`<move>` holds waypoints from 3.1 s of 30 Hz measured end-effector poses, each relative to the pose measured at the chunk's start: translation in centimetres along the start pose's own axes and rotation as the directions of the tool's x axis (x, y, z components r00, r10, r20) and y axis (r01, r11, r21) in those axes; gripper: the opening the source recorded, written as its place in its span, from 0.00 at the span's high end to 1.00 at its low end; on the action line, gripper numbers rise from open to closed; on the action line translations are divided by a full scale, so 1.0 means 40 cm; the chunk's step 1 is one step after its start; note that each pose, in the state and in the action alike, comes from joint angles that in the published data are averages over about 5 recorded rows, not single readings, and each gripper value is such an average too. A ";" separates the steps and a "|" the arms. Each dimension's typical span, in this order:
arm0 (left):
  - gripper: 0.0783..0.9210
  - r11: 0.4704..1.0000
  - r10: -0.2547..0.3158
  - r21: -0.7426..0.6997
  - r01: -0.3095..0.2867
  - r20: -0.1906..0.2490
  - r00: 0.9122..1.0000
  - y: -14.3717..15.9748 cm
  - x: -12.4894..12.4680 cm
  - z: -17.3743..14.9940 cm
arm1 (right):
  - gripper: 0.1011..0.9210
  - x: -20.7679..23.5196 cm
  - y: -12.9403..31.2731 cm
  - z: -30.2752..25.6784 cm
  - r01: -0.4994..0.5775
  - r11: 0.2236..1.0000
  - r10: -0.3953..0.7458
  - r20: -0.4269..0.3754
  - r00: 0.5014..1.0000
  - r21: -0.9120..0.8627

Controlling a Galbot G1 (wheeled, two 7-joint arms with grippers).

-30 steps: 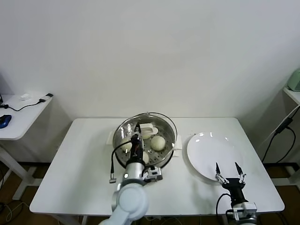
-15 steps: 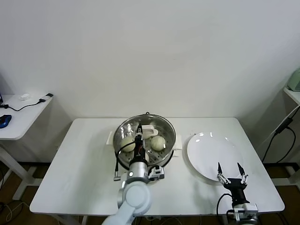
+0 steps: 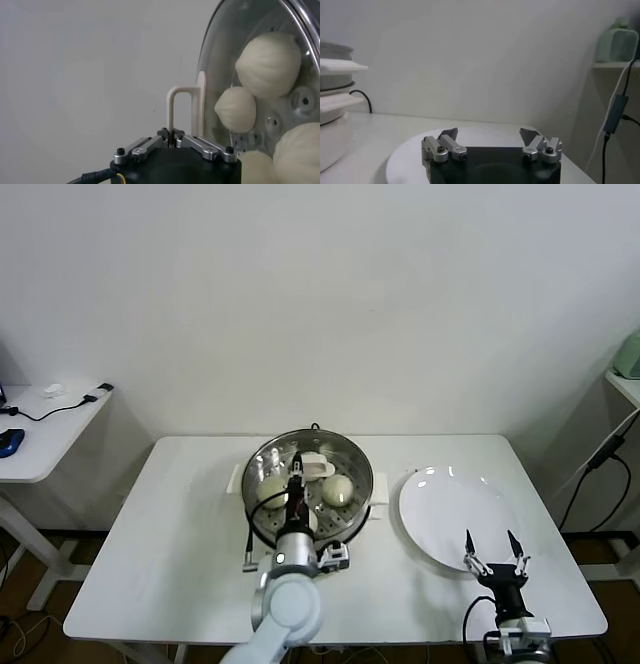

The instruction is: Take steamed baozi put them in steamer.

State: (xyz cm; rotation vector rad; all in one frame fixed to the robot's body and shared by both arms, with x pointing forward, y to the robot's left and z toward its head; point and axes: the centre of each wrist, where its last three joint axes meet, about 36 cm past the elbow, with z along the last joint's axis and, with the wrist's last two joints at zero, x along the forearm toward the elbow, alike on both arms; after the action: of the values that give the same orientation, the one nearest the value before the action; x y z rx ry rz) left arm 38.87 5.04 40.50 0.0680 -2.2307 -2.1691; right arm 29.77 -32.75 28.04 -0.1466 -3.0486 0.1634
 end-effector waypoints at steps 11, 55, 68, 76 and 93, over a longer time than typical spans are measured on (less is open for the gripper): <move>0.91 1.000 0.001 -0.011 -0.001 0.003 1.000 -0.005 -0.010 0.003 | 0.12 -0.001 0.007 0.003 -0.001 1.000 0.001 0.012 1.000 0.006; 0.12 0.182 -0.017 0.981 -0.071 0.075 0.997 -0.009 0.147 0.611 | 0.12 -0.002 0.021 -0.012 0.030 0.996 -0.027 0.031 0.999 -0.083; 0.12 0.066 0.033 0.997 -0.031 0.029 0.999 -0.172 0.204 0.631 | 0.12 0.008 0.019 -0.008 0.040 0.996 -0.039 0.014 0.999 -0.078; 0.12 0.046 0.047 0.998 -0.046 0.044 0.998 -0.204 0.232 0.610 | 0.12 0.013 0.018 -0.008 0.048 0.996 -0.047 0.015 0.999 -0.074; 0.12 0.034 0.053 0.998 -0.058 0.056 0.997 -0.218 0.261 0.590 | 0.12 0.014 0.024 -0.004 0.057 0.997 -0.056 0.026 0.998 -0.059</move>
State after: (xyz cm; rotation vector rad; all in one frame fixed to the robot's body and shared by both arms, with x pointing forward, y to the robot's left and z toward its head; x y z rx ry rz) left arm 27.34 27.83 31.03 -0.0090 -3.1000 -0.0102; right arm 29.33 -31.73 28.13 -0.0622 -3.0796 0.0709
